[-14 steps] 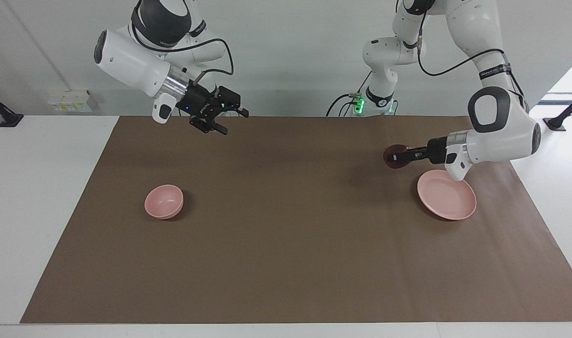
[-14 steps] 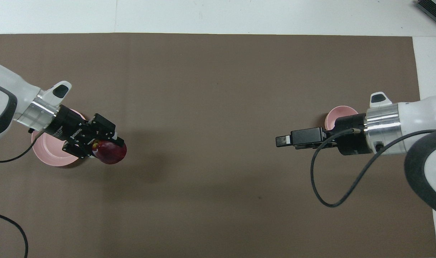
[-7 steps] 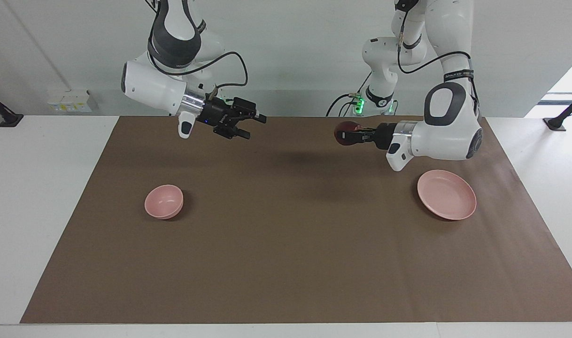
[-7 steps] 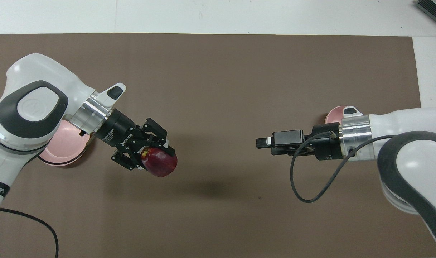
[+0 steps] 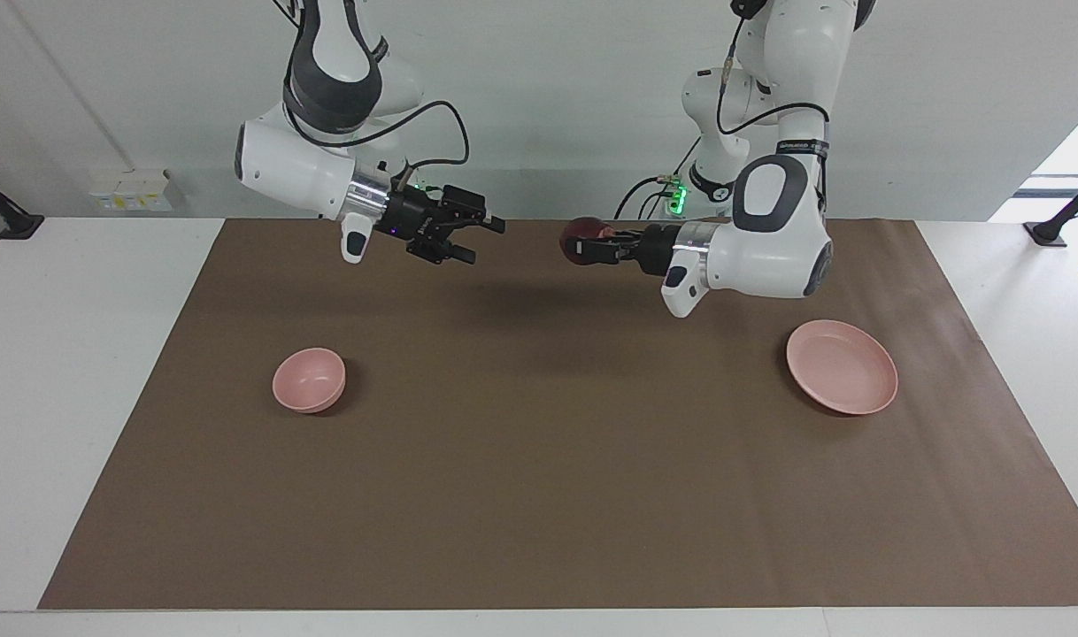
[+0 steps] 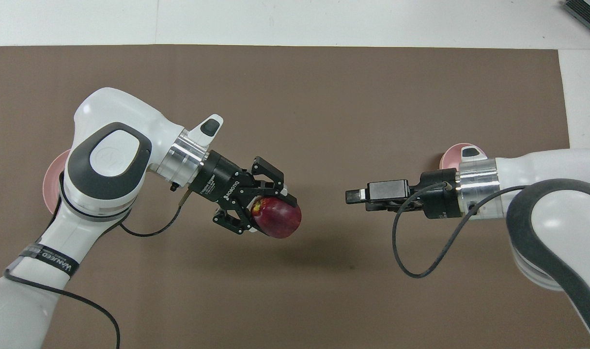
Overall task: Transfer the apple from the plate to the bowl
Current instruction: 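Bring the apple to the right gripper and close the right gripper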
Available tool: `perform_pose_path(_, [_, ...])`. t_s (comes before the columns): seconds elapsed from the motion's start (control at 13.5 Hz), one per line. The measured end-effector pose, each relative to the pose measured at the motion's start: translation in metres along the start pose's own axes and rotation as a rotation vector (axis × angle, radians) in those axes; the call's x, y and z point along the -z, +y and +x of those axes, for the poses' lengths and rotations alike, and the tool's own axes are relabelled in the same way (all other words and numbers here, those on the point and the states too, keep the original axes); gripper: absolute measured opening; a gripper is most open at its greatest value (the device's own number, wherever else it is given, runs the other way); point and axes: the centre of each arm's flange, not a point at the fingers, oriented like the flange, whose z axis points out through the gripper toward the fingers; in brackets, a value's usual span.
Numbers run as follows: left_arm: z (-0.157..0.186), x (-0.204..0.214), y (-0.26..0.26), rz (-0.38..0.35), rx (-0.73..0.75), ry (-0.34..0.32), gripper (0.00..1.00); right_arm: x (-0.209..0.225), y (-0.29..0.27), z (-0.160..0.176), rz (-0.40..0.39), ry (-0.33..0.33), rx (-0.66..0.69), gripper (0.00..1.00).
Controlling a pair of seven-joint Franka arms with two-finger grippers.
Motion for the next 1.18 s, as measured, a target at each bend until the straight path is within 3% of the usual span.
perform_pose_path(0.22, [0.004, -0.023, 0.008, -0.137, 0.05, -0.039, 0.79, 0.0, 0.004, 0.0, 0.007, 0.0, -0.002, 1.0])
perform_pose_path(0.52, [0.007, -0.048, 0.013, -0.269, 0.11, -0.091, 0.79, -0.002, 0.002, -0.002, 0.07, -0.001, -0.028, 1.0])
perform_pose_path(1.18, [-0.004, -0.102, 0.027, -0.377, 0.192, -0.124, 0.79, 0.011, 0.015, -0.016, 0.125, -0.013, -0.01, 1.0])
